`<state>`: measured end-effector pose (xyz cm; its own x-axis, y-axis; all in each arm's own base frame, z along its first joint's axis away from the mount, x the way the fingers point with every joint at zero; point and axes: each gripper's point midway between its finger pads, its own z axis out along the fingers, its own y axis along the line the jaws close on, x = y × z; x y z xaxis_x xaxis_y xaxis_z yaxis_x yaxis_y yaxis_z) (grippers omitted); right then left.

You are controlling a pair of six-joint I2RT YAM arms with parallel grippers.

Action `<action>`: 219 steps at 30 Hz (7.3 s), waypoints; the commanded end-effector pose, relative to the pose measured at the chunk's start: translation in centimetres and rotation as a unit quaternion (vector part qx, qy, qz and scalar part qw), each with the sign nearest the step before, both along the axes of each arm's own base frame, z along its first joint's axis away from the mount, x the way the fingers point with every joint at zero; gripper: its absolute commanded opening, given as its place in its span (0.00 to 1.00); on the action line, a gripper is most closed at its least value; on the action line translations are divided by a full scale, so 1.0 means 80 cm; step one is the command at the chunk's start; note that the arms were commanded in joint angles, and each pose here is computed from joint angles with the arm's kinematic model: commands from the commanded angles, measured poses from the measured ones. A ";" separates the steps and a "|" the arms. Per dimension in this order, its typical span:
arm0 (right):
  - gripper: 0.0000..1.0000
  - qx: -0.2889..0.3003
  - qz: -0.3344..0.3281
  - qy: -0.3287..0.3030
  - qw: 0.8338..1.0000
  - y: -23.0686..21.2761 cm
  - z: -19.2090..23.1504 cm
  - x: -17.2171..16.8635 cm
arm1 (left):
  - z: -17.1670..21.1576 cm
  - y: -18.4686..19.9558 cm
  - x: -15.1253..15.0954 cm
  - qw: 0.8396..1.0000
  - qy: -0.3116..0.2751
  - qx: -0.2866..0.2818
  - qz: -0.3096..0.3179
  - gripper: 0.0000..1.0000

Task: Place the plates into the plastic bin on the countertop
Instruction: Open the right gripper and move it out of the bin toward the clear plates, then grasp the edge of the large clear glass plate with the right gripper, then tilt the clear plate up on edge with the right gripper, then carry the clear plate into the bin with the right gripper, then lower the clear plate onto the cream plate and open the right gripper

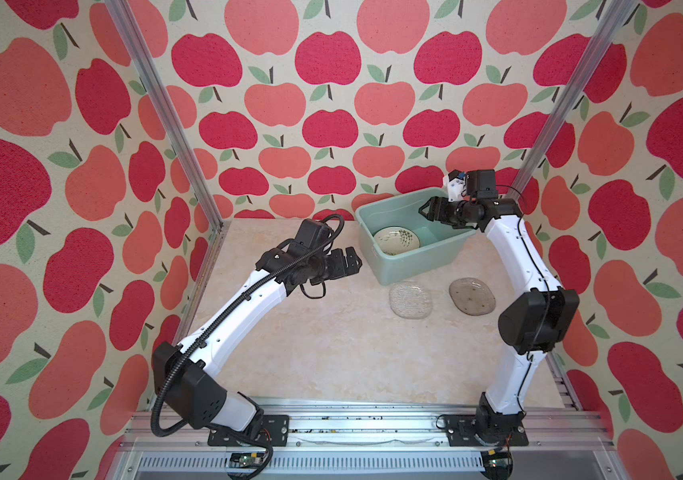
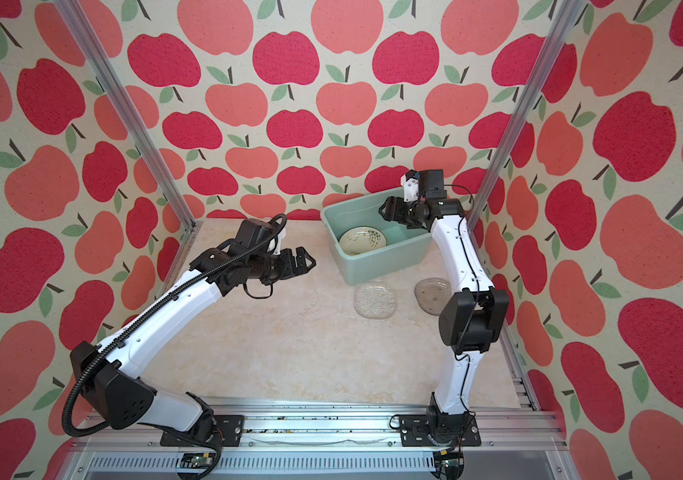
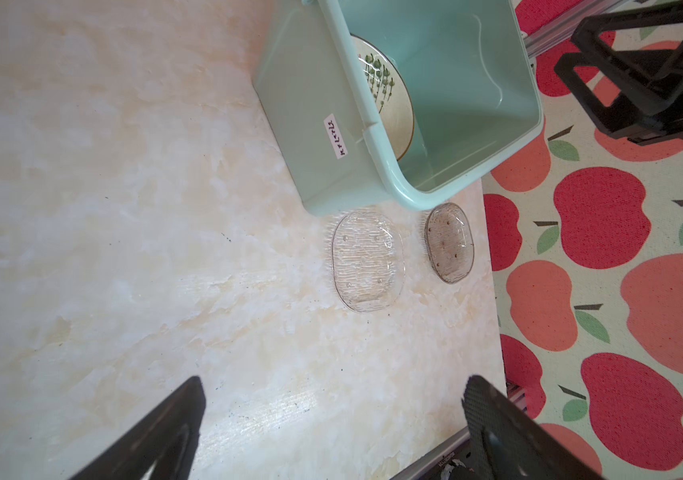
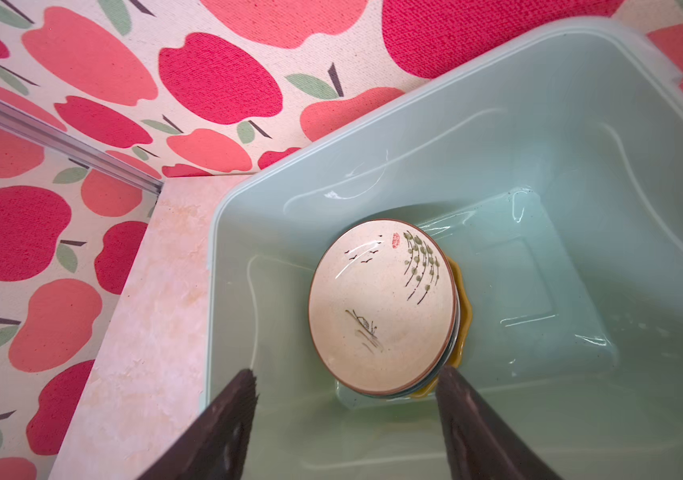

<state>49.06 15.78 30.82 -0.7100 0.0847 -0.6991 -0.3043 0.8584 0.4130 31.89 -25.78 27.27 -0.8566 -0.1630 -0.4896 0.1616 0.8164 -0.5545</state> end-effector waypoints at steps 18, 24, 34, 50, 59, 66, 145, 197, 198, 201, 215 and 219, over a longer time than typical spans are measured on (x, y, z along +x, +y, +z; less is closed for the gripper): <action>0.69 0.027 0.003 0.111 0.993 -0.045 -0.063 -0.253 | -0.047 -0.052 -0.102 0.997 0.029 -0.039 -0.051 0.99; 0.65 0.061 -0.027 0.165 0.984 -0.048 -0.132 -0.256 | -0.053 -0.053 -0.106 0.997 0.034 -0.036 -0.053 0.99; 0.58 0.077 -0.082 0.219 0.969 -0.071 -0.229 -0.219 | -0.068 -0.049 -0.101 0.997 0.050 -0.029 -0.046 0.99; 0.46 0.075 -0.070 0.273 0.957 -0.079 -0.315 -0.168 | -0.079 -0.058 -0.075 0.996 0.077 -0.021 -0.036 0.99; 0.34 0.089 -0.048 0.290 0.952 -0.061 -0.337 -0.159 | -0.079 -0.065 -0.070 0.996 0.085 -0.018 -0.036 0.99; 0.22 0.090 -0.041 0.298 0.949 -0.050 -0.350 -0.158 | -0.075 -0.067 -0.071 0.996 0.085 -0.014 -0.037 0.99; 0.00 0.102 0.193 0.247 0.944 0.088 -0.126 -0.344 | -0.036 0.033 -0.077 0.999 0.003 -0.043 0.021 0.83; 0.00 -0.110 0.082 0.061 0.989 0.012 -0.099 0.071 | -0.043 0.013 0.003 0.998 0.052 -0.015 0.026 0.96; 0.00 -0.117 0.083 0.063 0.988 0.010 -0.109 0.075 | -0.047 0.012 0.005 0.998 0.056 -0.014 0.027 0.96; 0.00 -0.132 0.087 0.062 0.985 0.008 -0.128 0.085 | -0.055 0.010 0.007 0.997 0.064 -0.013 0.029 0.96; 0.00 -0.157 0.098 0.071 0.980 0.006 -0.192 0.110 | -0.082 -0.006 0.021 0.995 0.093 -0.010 0.018 0.96; 0.00 -0.159 0.097 0.080 0.979 0.006 -0.206 0.112 | -0.087 -0.005 0.022 0.995 0.097 -0.009 0.020 0.96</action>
<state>57.18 16.49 14.68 -0.8104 -0.2528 -0.5285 -0.4139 0.8855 0.2111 33.26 -26.13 19.69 -0.9285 -0.1947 -0.3163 0.0240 0.8184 -0.5742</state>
